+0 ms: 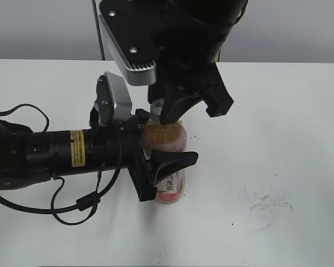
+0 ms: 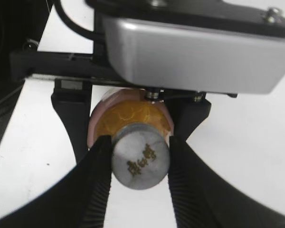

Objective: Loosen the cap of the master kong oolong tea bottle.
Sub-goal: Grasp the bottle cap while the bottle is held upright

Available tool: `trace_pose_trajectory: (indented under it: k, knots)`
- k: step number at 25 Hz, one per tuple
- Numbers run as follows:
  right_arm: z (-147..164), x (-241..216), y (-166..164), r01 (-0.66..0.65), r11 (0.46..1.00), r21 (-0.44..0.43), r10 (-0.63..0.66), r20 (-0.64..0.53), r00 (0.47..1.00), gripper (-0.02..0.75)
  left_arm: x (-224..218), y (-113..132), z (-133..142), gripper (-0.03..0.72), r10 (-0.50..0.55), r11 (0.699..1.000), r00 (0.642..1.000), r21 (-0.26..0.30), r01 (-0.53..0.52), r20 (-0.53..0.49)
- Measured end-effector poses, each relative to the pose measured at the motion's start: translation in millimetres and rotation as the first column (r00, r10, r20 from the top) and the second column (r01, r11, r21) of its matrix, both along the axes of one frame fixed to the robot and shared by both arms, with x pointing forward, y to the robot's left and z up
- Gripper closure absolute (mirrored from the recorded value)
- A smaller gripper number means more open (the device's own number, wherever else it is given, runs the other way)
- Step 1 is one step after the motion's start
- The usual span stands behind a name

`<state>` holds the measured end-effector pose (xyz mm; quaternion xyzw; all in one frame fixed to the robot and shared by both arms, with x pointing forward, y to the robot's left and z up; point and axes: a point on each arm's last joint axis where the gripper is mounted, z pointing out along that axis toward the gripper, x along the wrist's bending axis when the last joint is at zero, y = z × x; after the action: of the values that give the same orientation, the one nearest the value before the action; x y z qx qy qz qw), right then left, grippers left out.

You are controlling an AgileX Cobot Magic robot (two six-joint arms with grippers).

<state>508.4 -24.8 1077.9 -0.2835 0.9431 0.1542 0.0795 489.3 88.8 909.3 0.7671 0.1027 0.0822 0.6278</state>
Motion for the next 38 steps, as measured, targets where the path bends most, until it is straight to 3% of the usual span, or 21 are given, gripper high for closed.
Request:
trace_pose_trajectory:
  k: [4, 9, 12, 14, 18, 20, 22, 24, 27, 31, 38]
  knots:
    - [0.0, 0.0, 0.0, -0.242, 0.970, -0.027, 0.244, 0.085, 0.966, 0.461, -0.2, -0.1, -0.1, 0.240, -0.003, 1.000, 1.000, 0.001, 0.003, 0.002]
    - [0.5, 0.1, 0.1, -0.501, 0.862, -0.083, 0.507, 0.173, 0.844, 0.461, -0.2, -0.1, -0.1, 0.240, -0.003, 1.000, 1.000, 0.001, 0.003, 0.002]
    - [0.6, 0.9, -0.4, -0.575, 0.810, -0.116, 0.586, 0.200, 0.785, 0.461, -0.2, -0.1, -0.1, 0.240, -0.003, 1.000, 1.000, 0.001, 0.003, 0.002]
    - [0.6, 1.0, -0.6, -0.570, 0.813, -0.117, 0.582, 0.199, 0.789, 0.461, -0.1, 0.0, -0.1, 0.240, -0.002, 1.000, 1.000, 0.002, 0.002, 0.001]
    - [0.7, 0.5, 0.0, -0.364, 0.930, -0.055, 0.368, 0.133, 0.920, 0.452, -0.2, 0.0, -0.2, 0.240, -0.003, 1.000, 1.000, 0.002, 0.003, 0.002]
    - [0.6, -0.3, 0.8, -0.193, 0.981, -0.013, 0.194, 0.068, 0.979, 0.377, -0.2, 0.0, -0.2, 0.240, -0.003, 1.000, 1.000, 0.002, 0.003, 0.002]
    - [-0.6, -0.7, 1.3, -0.016, 1.000, 0.006, 0.016, -0.005, 1.000, 0.266, -0.2, -0.1, -0.1, 0.240, -0.003, 1.000, 1.000, 0.001, 0.003, 0.002]
    - [-0.9, -1.0, 2.0, 0.164, 0.986, 0.016, -0.163, -0.079, 0.984, 0.218, -0.2, -0.1, -0.1, 0.240, -0.003, 1.000, 1.000, 0.001, 0.003, 0.002]
    - [-0.5, -1.3, 2.3, 0.395, 0.919, 0.005, -0.389, -0.171, 0.905, 0.223, -0.2, -0.1, -0.1, 0.240, -0.003, 1.000, 1.000, 0.001, 0.003, 0.002]
    - [-0.7, -0.9, 1.8, 0.597, 0.802, -0.032, -0.586, -0.243, 0.773, 0.302, -0.3, -0.1, 0.0, 0.240, -0.003, 1.000, 1.000, 0.000, 0.003, 0.002]
    - [-1.4, 1.2, -0.5, 0.849, 0.516, -0.117, -0.830, -0.313, 0.461, 0.365, -0.3, -0.1, 0.0, 0.240, -0.003, 1.000, 1.000, 0.000, 0.003, 0.002]
